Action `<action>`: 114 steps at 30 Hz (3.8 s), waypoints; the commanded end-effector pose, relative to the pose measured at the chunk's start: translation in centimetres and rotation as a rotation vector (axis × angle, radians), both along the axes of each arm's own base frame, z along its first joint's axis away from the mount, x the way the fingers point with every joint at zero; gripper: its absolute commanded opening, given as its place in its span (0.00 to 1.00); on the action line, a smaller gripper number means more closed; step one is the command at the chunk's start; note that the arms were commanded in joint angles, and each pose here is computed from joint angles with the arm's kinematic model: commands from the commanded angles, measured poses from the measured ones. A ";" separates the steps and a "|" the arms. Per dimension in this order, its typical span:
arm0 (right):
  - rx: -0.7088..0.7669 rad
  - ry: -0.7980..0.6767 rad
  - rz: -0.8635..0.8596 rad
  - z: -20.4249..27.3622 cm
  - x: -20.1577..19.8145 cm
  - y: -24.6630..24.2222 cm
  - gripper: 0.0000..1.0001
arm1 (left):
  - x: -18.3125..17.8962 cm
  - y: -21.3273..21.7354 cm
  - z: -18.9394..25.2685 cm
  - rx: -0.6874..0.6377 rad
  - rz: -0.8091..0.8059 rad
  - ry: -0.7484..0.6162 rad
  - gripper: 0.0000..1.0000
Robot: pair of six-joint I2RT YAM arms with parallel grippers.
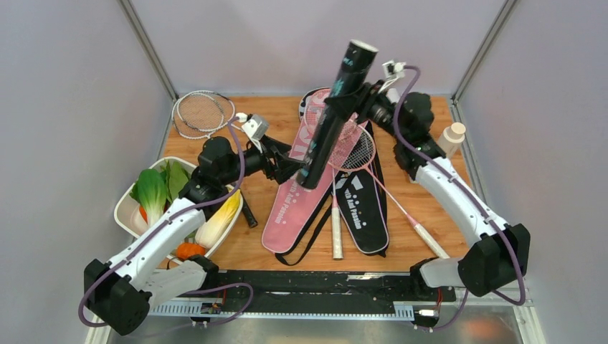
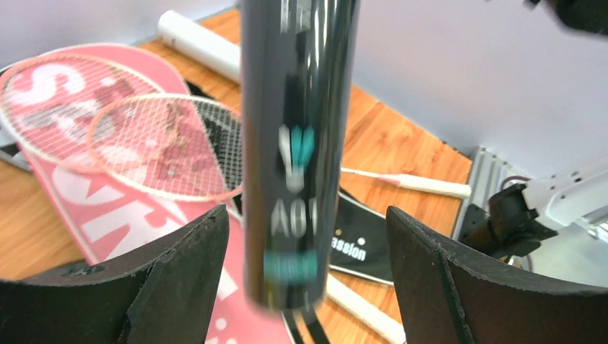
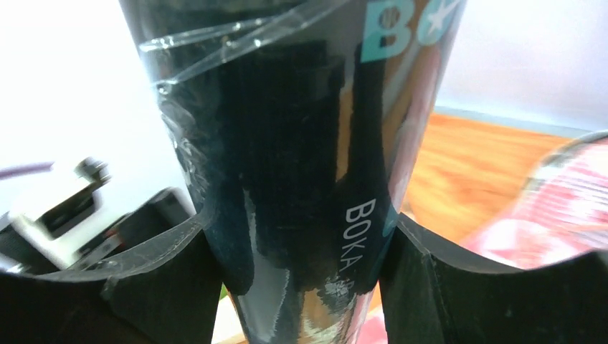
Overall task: Pack up the badminton gear
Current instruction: Place the shuttle tube at the center of the board, then adjust the racket at the center of the board, then pick up the racket from the center of the board.
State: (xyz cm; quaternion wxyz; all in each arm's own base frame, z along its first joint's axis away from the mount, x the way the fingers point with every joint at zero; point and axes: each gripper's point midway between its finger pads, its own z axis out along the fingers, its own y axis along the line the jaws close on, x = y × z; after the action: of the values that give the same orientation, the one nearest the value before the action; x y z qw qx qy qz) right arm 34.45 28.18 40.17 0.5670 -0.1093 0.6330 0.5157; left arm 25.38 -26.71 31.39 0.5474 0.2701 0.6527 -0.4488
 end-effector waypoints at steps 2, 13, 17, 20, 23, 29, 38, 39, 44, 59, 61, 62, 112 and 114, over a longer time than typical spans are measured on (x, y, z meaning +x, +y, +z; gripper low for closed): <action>-0.164 0.025 -0.214 0.8 5.2 -8.6 0.35 | 0.9 2.8 -0.5 0.088 0.165 -0.046 0.86; -0.702 0.329 -0.506 -10.9 15.1 -18.9 0.39 | 0.8 7.6 -4.0 0.294 0.362 0.009 0.86; -0.842 0.364 -0.555 -14.2 18.3 -20.7 0.40 | 0.2 8.4 -4.5 0.275 0.379 -0.053 0.86; -0.953 0.409 -0.558 -17.3 20.5 -21.7 0.40 | 0.1 8.8 -4.2 0.259 0.397 -0.104 0.86; -1.062 0.457 -0.582 -20.7 22.2 -23.2 0.41 | 0.2 9.0 -4.4 0.275 0.406 -0.107 0.86; -1.207 0.492 -0.595 -26.6 24.7 -25.1 0.45 | 0.7 9.1 -5.2 0.307 0.412 -0.095 0.86; -1.269 0.497 -0.733 -26.9 25.7 -27.6 0.84 | 1.0 9.3 -5.9 0.332 0.426 -0.076 0.84; -1.262 0.493 -0.759 -26.0 25.5 -27.6 0.87 | 1.0 9.4 -5.9 0.335 0.428 -0.074 0.84; -1.159 0.452 -0.740 -21.4 23.0 -23.9 0.98 | 1.0 10.0 -6.4 0.371 0.449 -0.047 0.85; -0.669 0.692 -0.133 -25.7 2.3 -8.9 0.62 | -1.0 10.2 -8.2 0.400 0.421 0.133 0.80; -0.655 0.717 -0.079 -26.9 -0.3 -7.3 0.59 | -1.6 10.3 -9.0 0.407 0.414 0.170 0.77; -0.636 0.728 -0.059 -27.4 -1.3 -6.5 0.57 | -1.8 10.3 -9.2 0.404 0.412 0.181 0.76; -0.739 0.665 -0.187 -32.0 -1.6 -3.2 0.51 | -2.5 10.0 -13.4 0.493 0.398 0.323 0.63; -0.782 0.675 -0.237 -33.5 -1.5 -3.4 0.50 | -2.6 9.5 -13.7 0.505 0.392 0.333 0.62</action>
State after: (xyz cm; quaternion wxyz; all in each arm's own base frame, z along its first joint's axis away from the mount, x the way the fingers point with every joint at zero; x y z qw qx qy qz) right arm 33.21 23.69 8.13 0.3022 -0.0920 0.9289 0.1934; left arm 22.50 -15.95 17.16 0.4168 0.1863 0.8695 -0.1886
